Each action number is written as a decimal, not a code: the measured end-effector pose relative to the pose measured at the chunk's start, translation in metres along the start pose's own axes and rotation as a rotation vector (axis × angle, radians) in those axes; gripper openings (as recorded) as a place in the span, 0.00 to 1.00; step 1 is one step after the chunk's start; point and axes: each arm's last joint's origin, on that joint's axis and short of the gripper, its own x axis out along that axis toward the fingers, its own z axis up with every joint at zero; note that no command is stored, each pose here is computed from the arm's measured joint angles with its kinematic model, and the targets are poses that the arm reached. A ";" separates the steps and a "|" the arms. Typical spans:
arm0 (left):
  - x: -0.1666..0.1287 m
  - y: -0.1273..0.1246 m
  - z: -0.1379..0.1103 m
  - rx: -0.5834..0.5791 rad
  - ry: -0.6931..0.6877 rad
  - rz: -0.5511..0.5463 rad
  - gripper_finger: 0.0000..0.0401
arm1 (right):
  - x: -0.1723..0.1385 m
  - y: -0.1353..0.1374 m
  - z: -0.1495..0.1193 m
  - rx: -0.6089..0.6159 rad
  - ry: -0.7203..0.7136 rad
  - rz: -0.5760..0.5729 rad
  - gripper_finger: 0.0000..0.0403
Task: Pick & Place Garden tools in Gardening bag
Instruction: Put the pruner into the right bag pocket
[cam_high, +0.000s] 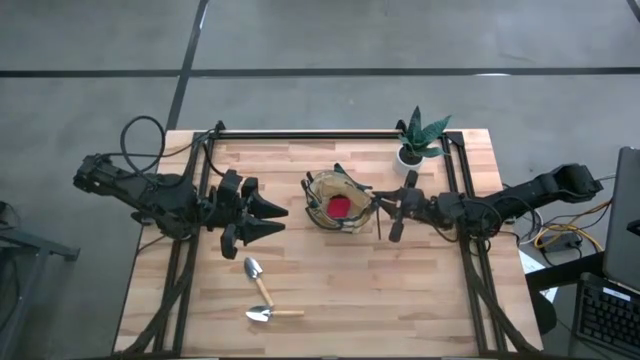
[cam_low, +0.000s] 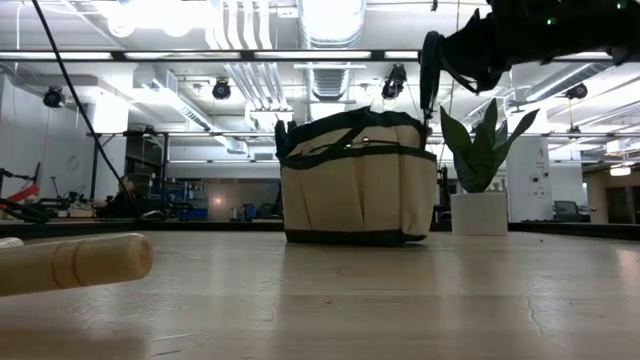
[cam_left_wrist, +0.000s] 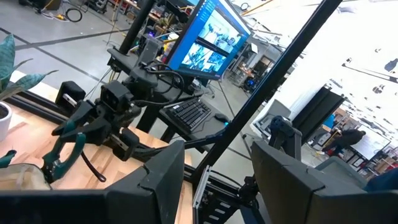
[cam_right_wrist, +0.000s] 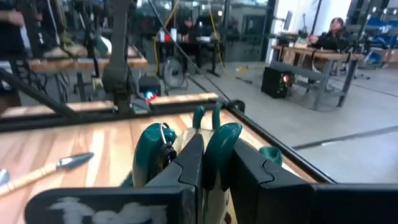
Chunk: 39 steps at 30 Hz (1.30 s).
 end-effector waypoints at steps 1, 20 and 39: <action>0.000 0.000 0.000 0.000 0.000 0.000 0.47 | 0.000 -0.001 -0.002 0.011 -0.015 -0.003 0.10; 0.000 0.000 0.000 0.007 0.005 0.003 0.47 | 0.005 0.000 -0.032 0.022 0.043 -0.013 0.10; 0.000 0.002 -0.003 0.013 0.027 0.017 0.48 | 0.027 0.006 -0.056 0.025 0.138 -0.046 0.14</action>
